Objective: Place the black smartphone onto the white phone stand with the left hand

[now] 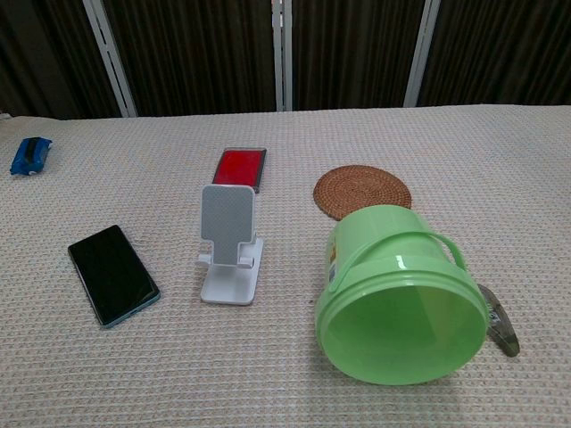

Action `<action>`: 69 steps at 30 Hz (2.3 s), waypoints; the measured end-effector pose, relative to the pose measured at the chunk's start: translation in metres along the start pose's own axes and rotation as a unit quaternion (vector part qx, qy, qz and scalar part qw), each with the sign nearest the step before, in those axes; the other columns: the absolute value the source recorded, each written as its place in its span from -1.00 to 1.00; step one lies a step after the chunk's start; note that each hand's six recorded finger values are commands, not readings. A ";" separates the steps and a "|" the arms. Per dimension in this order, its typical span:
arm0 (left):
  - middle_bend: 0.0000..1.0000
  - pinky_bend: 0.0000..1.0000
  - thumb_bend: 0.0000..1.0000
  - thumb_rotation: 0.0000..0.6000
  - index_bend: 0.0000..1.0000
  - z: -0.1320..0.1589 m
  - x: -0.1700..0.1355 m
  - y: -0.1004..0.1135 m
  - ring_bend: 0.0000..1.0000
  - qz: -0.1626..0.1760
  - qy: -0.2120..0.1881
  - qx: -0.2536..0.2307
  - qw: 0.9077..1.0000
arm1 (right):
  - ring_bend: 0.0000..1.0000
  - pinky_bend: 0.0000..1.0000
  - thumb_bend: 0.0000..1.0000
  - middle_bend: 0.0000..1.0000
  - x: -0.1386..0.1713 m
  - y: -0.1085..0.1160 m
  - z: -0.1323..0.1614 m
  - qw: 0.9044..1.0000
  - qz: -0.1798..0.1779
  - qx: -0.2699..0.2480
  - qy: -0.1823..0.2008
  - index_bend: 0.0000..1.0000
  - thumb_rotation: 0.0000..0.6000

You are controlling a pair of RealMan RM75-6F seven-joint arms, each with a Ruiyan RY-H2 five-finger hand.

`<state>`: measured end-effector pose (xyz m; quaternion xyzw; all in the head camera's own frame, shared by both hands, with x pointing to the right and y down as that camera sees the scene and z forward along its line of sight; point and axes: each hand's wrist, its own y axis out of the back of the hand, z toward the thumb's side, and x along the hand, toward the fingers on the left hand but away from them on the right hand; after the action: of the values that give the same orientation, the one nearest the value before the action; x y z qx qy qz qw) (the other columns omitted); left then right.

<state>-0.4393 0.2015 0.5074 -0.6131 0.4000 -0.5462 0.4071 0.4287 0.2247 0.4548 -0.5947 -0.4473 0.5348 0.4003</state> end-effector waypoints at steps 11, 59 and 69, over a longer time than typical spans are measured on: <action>-1.00 -1.00 -1.00 1.00 -1.00 -0.003 0.000 -0.003 -1.00 -0.009 -0.006 -0.010 1.000 | -1.00 -1.00 -1.00 -1.00 0.000 -0.003 0.000 1.000 0.012 -0.004 -0.001 -1.00 1.00; -0.52 -0.35 -0.98 1.00 -0.26 0.131 0.118 -0.207 -0.36 -0.172 -0.366 0.155 0.901 | -1.00 -1.00 -1.00 -1.00 -0.009 -0.012 -0.025 0.996 0.021 0.032 -0.079 -1.00 1.00; -0.24 -0.21 -0.97 1.00 -0.03 0.132 0.123 -0.193 -0.13 -0.148 -0.361 0.157 0.907 | -1.00 -1.00 -1.00 -1.00 -0.008 -0.010 -0.027 0.996 0.019 0.029 -0.079 -1.00 1.00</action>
<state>-0.2891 0.1617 0.7210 -0.7486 0.0400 -0.3974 0.5293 0.4540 0.2204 0.4697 -0.5474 -0.4506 0.6005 0.3698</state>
